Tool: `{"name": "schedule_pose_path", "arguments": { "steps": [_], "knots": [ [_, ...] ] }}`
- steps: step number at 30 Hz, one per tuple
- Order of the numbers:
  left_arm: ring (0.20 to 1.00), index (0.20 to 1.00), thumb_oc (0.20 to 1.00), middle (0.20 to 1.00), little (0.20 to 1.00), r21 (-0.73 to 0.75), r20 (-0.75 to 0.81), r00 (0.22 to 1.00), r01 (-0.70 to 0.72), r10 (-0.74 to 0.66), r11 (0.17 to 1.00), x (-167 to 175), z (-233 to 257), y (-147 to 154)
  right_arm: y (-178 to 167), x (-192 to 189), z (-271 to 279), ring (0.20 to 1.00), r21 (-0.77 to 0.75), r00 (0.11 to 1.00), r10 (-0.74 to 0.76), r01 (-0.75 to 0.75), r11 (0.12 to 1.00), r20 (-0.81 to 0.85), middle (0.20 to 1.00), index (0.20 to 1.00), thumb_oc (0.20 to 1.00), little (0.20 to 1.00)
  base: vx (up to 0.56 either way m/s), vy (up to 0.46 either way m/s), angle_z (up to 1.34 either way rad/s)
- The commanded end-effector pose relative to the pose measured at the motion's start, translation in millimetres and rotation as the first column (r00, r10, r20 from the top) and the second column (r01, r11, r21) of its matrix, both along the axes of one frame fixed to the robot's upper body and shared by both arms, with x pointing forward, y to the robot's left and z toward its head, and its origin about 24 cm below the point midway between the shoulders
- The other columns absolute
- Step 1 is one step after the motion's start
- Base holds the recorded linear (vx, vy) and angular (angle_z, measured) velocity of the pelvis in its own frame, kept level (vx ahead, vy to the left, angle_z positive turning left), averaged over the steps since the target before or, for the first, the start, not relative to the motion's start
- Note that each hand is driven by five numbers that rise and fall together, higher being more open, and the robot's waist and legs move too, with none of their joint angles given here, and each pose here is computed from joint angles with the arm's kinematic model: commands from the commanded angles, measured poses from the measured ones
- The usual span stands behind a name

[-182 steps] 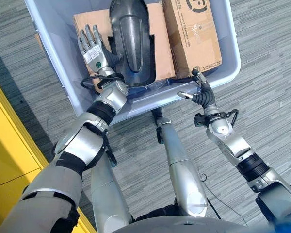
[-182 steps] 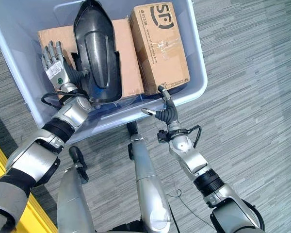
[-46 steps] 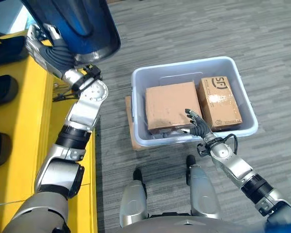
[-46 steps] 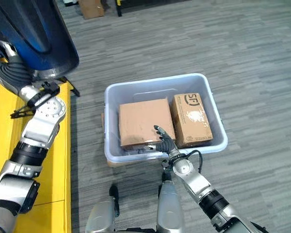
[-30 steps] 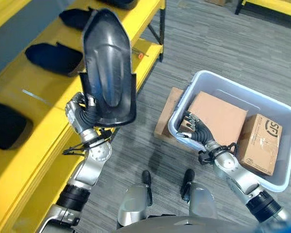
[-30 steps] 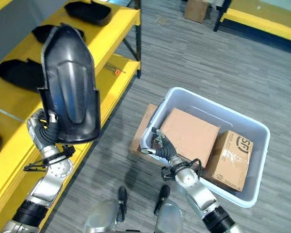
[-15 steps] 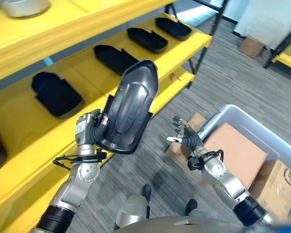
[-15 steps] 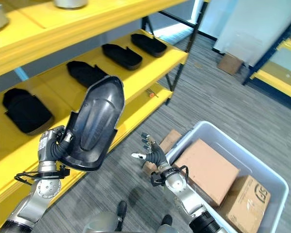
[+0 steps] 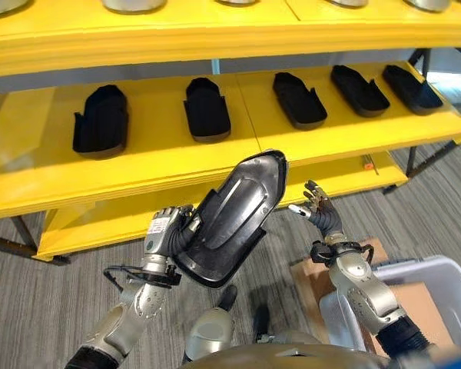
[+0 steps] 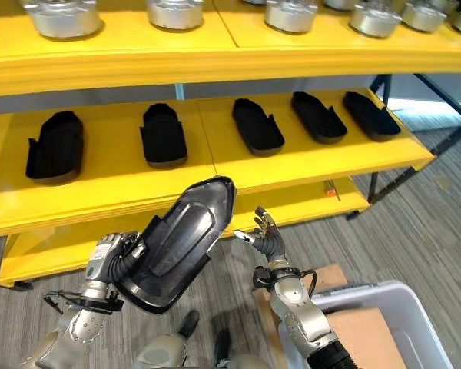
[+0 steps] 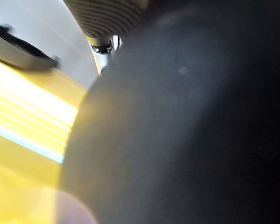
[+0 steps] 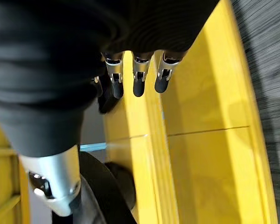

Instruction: Move parts from the plastic box to the shelf.

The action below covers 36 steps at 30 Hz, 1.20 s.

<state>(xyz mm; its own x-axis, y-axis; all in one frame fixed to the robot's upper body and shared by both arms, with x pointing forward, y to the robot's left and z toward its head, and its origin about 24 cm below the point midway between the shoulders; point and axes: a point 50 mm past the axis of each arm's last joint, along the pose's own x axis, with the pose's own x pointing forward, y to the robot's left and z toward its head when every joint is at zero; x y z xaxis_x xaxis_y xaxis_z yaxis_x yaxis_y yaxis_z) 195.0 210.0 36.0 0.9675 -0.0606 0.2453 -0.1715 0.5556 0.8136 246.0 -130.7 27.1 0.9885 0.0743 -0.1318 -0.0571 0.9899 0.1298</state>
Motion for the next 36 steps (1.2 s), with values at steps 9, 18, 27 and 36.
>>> {"name": "schedule_pose_path", "arguments": {
  "steps": [9, 18, 27, 36],
  "knots": [
    [0.2, 0.2, 0.2, 0.2, 0.2, -0.129, 0.214, 0.977, 0.004, 0.024, 0.992, 26, 40, -9, -23, -1, 27, 1.0, -0.064, 0.979, 0.041, -0.029, 0.998, 0.198, 1.0, 1.0, 1.0, 1.0, 0.0, 0.192, 0.51],
    [0.2, 0.2, 0.2, 0.2, 0.2, -0.128, 0.239, 0.969, -0.032, 0.062, 0.991, 30, 45, -1, -34, 3, 48, 1.0, -0.051, 0.965, 0.082, -0.072, 0.996, 0.249, 1.0, 1.0, 1.0, 1.0, -0.01, 0.436, -0.19],
    [0.2, 0.2, 0.2, 0.2, 0.2, -0.035, 0.216, 0.976, 0.027, -0.019, 0.999, 34, 47, -1, -30, 1, 47, 1.0, 0.004, 0.966, 0.037, -0.039, 0.999, 0.255, 1.0, 1.0, 1.0, 1.0, -0.03, 0.364, 0.03],
    [0.2, 0.2, 0.2, 0.2, 0.2, 0.004, 0.16, 0.986, -0.054, 0.053, 0.999, 16, 37, 20, -18, 4, 40, 1.0, -0.02, 0.965, 0.089, -0.087, 0.996, 0.248, 1.0, 1.0, 1.0, 1.0, -0.07, 0.212, -0.28]
  ]
}}
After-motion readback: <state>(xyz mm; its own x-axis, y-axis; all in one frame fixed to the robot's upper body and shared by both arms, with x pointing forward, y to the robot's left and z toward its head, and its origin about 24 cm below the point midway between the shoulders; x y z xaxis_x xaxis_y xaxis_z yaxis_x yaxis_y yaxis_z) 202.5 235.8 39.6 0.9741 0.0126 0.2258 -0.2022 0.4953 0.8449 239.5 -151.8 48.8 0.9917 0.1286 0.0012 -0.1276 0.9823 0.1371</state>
